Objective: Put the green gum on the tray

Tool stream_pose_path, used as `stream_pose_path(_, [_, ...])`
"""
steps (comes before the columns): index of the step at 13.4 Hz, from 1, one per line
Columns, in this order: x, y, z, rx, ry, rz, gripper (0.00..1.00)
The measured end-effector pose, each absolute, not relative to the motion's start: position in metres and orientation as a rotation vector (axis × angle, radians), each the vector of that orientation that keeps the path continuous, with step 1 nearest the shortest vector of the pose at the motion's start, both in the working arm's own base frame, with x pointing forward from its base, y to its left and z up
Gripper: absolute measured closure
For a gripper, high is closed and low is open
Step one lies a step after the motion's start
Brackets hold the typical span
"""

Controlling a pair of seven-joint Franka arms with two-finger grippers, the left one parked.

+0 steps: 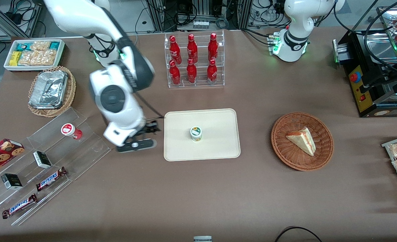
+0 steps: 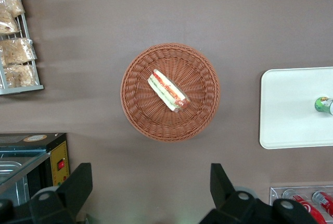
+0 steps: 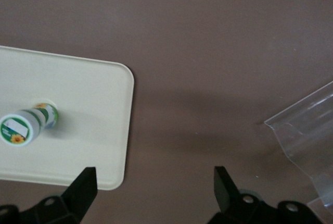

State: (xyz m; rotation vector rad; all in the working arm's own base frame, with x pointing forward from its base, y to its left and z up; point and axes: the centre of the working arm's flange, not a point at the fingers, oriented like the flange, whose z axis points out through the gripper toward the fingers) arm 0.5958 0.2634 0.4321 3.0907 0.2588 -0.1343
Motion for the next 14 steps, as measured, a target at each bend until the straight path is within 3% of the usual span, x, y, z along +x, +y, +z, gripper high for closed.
stream_pose_path(6, [0.598,0.094,0.501,3.157,0.139,-0.209,0.0])
stream_pose_path(9, [0.587,0.011,0.528,3.182,0.13,-0.188,0.0])
stream_pose_path(14, [0.546,-0.027,0.576,3.183,0.077,-0.254,0.0])
